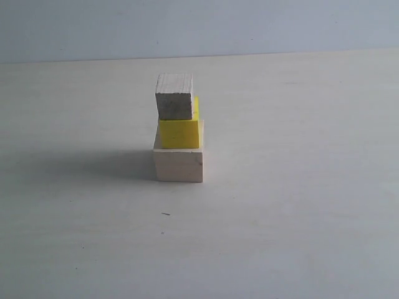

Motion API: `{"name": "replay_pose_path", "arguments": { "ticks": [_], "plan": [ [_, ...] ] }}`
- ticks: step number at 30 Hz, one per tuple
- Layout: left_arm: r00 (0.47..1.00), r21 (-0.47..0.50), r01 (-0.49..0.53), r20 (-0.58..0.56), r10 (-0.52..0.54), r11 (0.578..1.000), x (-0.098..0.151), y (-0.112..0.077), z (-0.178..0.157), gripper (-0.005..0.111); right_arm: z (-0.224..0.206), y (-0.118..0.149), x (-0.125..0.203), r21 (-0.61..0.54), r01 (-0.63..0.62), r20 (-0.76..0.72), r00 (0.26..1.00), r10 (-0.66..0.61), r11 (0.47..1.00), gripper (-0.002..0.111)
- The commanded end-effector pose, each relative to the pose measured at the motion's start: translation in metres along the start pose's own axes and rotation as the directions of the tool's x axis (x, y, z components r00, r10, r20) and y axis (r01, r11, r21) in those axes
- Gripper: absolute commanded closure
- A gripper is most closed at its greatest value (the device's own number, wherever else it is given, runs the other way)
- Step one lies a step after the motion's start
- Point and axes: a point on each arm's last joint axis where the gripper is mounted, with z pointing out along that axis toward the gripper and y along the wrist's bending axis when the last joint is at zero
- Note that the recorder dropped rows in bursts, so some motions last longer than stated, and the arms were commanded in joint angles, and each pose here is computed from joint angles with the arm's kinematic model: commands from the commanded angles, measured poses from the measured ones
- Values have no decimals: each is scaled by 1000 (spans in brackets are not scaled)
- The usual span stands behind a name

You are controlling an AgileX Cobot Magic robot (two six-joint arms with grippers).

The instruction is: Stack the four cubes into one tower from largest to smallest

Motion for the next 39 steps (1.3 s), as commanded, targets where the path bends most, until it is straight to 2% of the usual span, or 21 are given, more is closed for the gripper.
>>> {"name": "replay_pose_path", "arguments": {
  "ticks": [1, 4, 5, 7, 8, 10, 12, 14, 15, 18, 20, 21, 23, 26, 29, 34, 39],
  "plan": [
    [985, 125, -152, -59, 160, 981, -6, -38, -5, 107, 1, 0, -1, 3, 12, 9, 1000, -12, 1000, 108],
    [936, 172, -293, -151, 319, 940, -7, -51, -4, 107, 1, 0, -1, 3, 18, 9, 1000, -18, 1000, 108],
    [920, 179, -309, -194, 341, 934, -6, -53, -2, 107, 1, 0, -1, 3, 18, 9, 1000, -18, 1000, 108],
    [879, 177, -344, -283, 382, 922, -6, -51, 3, 107, 1, 0, -1, 3, 18, 9, 1000, -18, 1000, 108],
    [835, 187, -406, -320, 446, 894, -5, -49, 7, 107, 1, 0, -1, 3, 18, 9, 1000, -18, 1000, 108],
    [726, 211, -516, -407, 554, 830, -4, -39, 14, 107, 1, 0, -1, 3, 18, 9, 1000, -18, 1000, 108],
    [621, 233, -553, -525, 582, 800, 0, -28, 18, 107, 1, 0, -1, 3, 18, 9, 1000, -18, 1000, 108],
    [468, 301, -606, -614, 636, 737, 4, -19, 23, 107, 1, 0, -1, 3, 18, 11, 1000, -18, 1000, 108],
    [408, 326, -619, -644, 647, 715, 7, -15, 24, 107, 1, 0, -1, 3, 18, 11, 1000, -18, 1000, 108],
    [243, 408, -693, -644, 725, 595, 7, -10, 32, 107, 1, 0, -1, 2, 18, 15, 1000, -18, 1000, 108],
    [105, 477, -721, -641, 760, 502, 10, -7, 35, 107, 1, 0, -1, 2, 18, 15, 1000, -18, 1000, 108],
    [51, 494, -730, -650, 758, 472, 11, -5, 37, 107, 1, 0, -1, 2, 18, 15, 1000, -18, 1000, 108],
    [-90, 523, -756, -678, 730, 393, 15, 2, 41, 107, 1, 0, -1, 2, 18, 15, 1000, -18, 1000, 108],
    [-191, 561, -772, -653, 733, 299, 24, 5, 55, 107, 1, 0, -1, 2, 18, 15, 1000, -18, 1000, 108],
    [-263, 636, -729, -601, 755, 253, 41, 5, 62, 107, 1, 0, -1, 2, 10, 15, 1000, -10, 1000, 108],
    [-311, 700, -668, -571, 760, 253, 71, 8, 73, 107, 1, 0, 1, 2, 10, -6, 1000, -10, 1000, 108],
    [-398, 759, -607, -547, 737, 236, 107, 21, 81, 107, 1, 0, 1, 3, 10, -12, 1000, -10, 1000, 108]
  ]
}}
